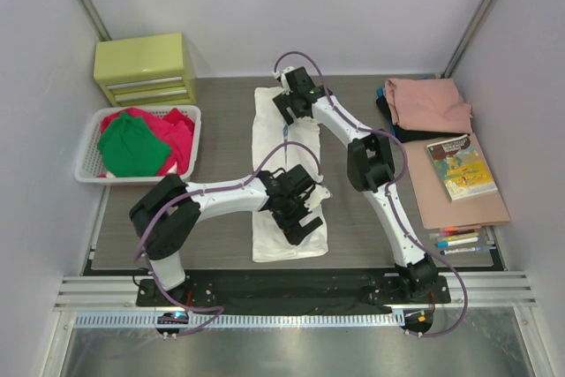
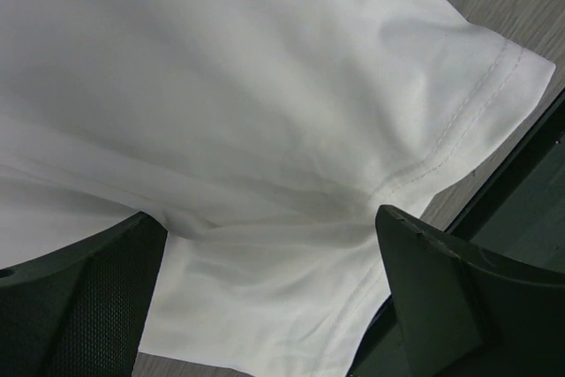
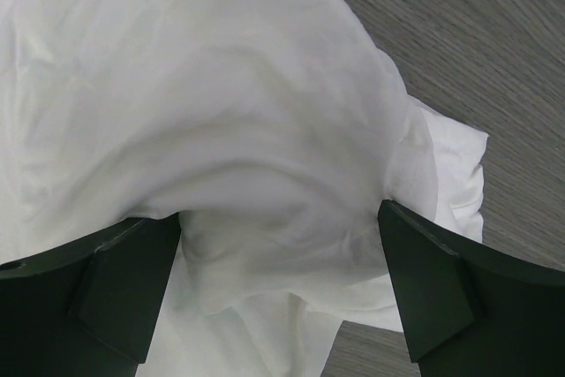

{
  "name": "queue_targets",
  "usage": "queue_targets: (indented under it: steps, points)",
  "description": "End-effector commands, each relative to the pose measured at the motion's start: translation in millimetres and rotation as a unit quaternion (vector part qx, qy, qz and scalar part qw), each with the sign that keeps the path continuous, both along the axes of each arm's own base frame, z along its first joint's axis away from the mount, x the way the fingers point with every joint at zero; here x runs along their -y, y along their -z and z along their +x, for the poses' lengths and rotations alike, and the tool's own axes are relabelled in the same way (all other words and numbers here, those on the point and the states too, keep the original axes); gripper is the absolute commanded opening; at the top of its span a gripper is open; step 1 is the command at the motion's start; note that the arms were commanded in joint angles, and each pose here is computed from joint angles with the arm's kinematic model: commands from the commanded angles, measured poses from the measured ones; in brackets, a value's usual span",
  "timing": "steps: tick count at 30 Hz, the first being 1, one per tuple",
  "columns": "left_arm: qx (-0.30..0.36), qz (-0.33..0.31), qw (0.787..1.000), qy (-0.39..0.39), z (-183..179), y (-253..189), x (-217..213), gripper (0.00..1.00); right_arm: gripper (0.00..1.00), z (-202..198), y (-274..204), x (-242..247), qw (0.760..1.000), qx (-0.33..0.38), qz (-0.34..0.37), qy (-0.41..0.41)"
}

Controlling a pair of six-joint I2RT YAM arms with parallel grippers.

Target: Fold and stack the t-shirts

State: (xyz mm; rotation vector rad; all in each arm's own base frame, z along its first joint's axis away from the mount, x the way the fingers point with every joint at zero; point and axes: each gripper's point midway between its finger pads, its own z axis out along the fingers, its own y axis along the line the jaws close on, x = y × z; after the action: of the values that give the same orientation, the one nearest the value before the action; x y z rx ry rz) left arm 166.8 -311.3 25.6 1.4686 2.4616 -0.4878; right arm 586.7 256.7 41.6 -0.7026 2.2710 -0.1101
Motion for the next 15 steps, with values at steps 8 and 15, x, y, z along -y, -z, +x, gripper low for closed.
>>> queue_targets:
  steps: [8, 15]
  points:
    - [-0.039, 0.009, 0.999, 0.016, -24, 4, -3, 1.0, 1.0, 11, -44, 18, 0.997, 0.063, 0.007, 0.048]
    - [-0.045, 0.012, 0.999, 0.017, -23, 8, 0, 1.0, 1.0, -8, -212, 4, 0.978, 0.185, 0.077, 0.051]
